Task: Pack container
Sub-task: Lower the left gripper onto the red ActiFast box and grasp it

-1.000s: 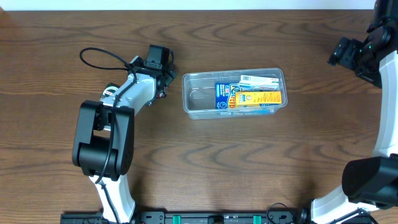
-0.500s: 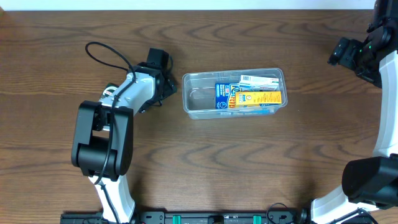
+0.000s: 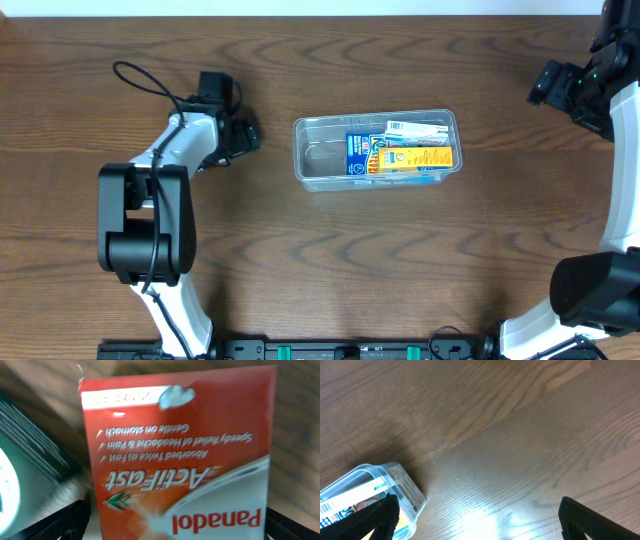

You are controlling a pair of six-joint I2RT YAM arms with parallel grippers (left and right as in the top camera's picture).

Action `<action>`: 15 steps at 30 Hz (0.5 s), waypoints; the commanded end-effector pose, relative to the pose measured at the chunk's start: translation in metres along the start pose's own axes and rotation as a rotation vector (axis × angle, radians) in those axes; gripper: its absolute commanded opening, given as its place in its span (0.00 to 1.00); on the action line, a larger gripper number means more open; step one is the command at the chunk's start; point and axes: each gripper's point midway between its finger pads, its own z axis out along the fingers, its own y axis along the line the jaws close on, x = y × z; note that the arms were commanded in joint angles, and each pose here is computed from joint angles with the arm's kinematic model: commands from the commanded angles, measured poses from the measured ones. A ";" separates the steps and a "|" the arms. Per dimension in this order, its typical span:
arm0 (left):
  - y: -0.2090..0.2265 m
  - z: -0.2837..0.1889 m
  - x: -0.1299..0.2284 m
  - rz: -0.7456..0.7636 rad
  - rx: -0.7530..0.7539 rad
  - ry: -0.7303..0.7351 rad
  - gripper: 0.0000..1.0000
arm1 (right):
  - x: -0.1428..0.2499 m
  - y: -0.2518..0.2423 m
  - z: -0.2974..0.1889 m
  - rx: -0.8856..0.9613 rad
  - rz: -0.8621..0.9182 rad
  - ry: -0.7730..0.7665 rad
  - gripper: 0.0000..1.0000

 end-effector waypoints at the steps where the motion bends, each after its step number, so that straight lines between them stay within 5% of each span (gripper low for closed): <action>1: -0.001 0.009 0.000 0.082 0.002 0.001 0.98 | -0.001 -0.003 0.002 0.005 0.003 0.004 0.99; 15: -0.007 0.008 -0.016 0.049 0.025 -0.064 0.98 | -0.001 -0.003 0.002 0.005 0.003 0.004 0.99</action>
